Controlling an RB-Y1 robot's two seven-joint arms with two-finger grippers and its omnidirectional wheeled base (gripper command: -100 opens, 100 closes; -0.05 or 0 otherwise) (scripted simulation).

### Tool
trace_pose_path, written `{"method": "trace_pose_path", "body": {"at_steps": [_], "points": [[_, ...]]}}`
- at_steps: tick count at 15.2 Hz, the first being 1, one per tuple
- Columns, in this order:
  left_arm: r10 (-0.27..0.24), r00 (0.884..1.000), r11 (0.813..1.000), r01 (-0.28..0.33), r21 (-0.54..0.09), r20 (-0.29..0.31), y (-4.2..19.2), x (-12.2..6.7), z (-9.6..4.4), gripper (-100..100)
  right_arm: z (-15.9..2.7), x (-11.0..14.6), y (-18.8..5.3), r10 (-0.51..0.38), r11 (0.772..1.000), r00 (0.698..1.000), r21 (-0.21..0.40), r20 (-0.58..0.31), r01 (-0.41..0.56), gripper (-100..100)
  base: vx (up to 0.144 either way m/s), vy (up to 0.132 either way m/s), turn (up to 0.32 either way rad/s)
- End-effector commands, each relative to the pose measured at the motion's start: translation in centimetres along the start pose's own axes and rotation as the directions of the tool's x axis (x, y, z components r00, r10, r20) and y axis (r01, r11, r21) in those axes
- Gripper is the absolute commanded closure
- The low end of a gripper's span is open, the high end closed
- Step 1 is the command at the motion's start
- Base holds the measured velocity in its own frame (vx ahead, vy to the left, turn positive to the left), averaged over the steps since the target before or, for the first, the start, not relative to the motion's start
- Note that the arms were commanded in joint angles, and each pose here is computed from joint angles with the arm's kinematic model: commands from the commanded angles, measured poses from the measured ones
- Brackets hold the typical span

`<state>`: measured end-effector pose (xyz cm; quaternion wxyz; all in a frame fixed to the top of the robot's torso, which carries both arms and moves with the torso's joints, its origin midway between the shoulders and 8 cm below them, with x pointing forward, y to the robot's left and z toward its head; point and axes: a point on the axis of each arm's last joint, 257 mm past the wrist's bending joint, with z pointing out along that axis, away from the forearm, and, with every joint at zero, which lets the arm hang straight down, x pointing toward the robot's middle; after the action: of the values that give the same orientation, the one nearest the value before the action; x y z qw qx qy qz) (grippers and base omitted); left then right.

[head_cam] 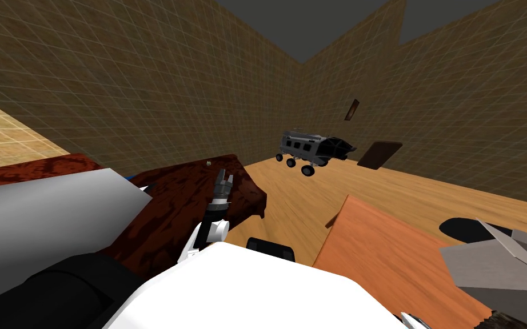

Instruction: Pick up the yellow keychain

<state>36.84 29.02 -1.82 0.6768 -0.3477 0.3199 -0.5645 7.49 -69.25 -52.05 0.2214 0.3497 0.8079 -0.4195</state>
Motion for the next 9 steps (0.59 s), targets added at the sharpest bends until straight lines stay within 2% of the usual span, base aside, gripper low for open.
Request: {"method": "trace_pose_path", "body": {"at_steps": [1, 3, 4, 5, 8, 9], "points": [[0.000, 1.000, 1.000, 0.000, 0.000, 0.000, 0.0, 0.0, 0.0, 0, -0.1, -0.2, 0.1, -0.028, 1.000, 1.000, -0.001, 0.002, 0.028, -100, -0.009, -0.002, 0.001], [0.000, 1.000, 1.000, 0.000, 0.000, 0.000, 0.0, 0.0, 0.0, 0, -0.1, -0.2, 0.1, -0.050, 0.999, 0.999, -0.001, 0.002, 0.050, -100, 0.003, 0.001, 0.000], [0.000, 1.000, 1.000, 0.000, 0.000, 0.000, 0.0, 0.0, 0.0, 0, -0.4, -1.7, 2.4, -0.029, 1.000, 1.000, -0.009, 0.005, 0.029, -100, -0.044, -0.012, -0.107], [0.000, 1.000, 1.000, 0.000, 0.000, 0.000, 0.0, 0.0, 0.0, 0, -0.4, -2.1, 2.7, -0.017, 1.000, 1.000, -0.012, 0.008, 0.018, -100, -0.089, -0.029, -0.121], [0.000, 1.000, 1.000, 0.000, 0.000, 0.000, 0.0, 0.0, 0.0, 0, -0.4, -2.1, 2.7, -0.061, 0.998, 0.998, -0.012, 0.009, 0.061, -100, -0.057, -0.023, -0.014], [0.000, 1.000, 1.000, 0.000, 0.000, 0.000, 0.0, 0.0, 0.0, 0, -0.8, -2.9, 4.3, -0.072, 0.997, 0.997, -0.014, 0.003, 0.072, -100, -0.065, -0.018, -0.102]]}}
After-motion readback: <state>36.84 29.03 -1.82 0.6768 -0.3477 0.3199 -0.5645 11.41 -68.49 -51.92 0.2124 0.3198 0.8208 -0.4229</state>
